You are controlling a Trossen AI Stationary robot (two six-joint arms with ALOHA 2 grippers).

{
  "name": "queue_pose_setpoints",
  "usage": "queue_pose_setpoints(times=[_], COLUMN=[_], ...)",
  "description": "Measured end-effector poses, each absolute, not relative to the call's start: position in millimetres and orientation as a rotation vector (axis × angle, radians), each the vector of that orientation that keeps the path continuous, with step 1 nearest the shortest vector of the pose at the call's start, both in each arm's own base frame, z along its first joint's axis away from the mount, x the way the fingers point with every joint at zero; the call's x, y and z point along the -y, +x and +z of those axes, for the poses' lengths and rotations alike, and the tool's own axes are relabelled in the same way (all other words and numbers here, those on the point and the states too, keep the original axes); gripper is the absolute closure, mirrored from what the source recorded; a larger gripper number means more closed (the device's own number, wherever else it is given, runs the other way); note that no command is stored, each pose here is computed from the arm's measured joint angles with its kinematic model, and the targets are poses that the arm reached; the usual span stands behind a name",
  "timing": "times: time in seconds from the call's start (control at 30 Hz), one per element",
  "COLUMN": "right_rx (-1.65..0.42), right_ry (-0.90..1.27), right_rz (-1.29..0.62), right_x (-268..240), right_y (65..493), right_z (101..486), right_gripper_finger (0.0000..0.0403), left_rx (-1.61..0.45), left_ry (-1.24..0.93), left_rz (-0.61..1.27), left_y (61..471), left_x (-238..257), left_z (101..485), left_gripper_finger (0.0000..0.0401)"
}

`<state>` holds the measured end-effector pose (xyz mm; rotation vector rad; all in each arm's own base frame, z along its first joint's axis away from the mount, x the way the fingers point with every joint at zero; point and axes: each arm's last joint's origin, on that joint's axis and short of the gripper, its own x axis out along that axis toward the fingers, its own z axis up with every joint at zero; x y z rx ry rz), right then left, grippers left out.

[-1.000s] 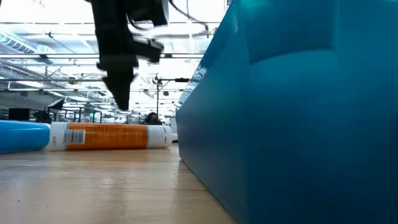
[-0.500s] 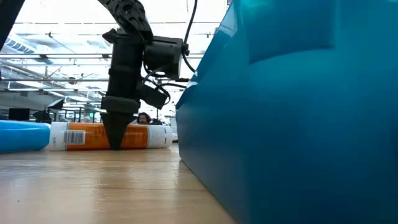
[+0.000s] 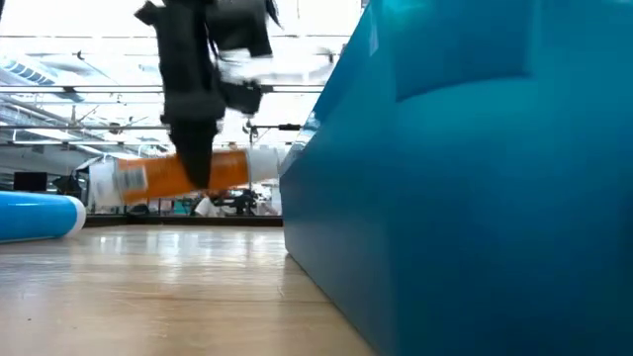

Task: Sort silicone sealant tubes
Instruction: Put the orange sealant into the blue bin

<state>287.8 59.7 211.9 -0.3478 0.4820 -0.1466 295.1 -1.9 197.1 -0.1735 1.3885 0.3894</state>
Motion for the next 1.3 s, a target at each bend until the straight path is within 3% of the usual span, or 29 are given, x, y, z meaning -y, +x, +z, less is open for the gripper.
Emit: queue_pose_setpoints(times=[0.23, 0.4, 0.87, 1.0, 1.3], right_rx=[-0.483, -0.498, -0.492, -0.497, -0.439], right_ry=[-0.347, -0.338, -0.26, -0.252, -0.222], right_rz=[-0.151, -0.154, -0.204, -0.211, -0.258], right_x=[-58.6, -58.4, -49.4, -47.3, -34.5], right_y=[288.0, 287.3, 288.5, 286.1, 287.5], right_z=[211.9, 210.5, 209.6, 204.1, 208.7], right_gripper_finger=[0.0106, 0.0106, 0.0106, 0.0106, 0.0106], left_rx=[-1.075, -0.756, -0.177, -0.103, 0.044], left_ry=[-0.08, 0.004, 0.039, 0.017, 0.078], left_rz=[0.392, 0.298, -0.014, -0.052, -0.086], left_y=[263.9, 247.1, 212.4, 200.7, 194.9], left_x=[22.2, 38.8, 28.8, 23.0, 18.8], left_z=[263.6, 284.8, 215.3, 199.1, 201.4], left_gripper_finger=[0.0195, 0.0195, 0.0195, 0.0195, 0.0195])
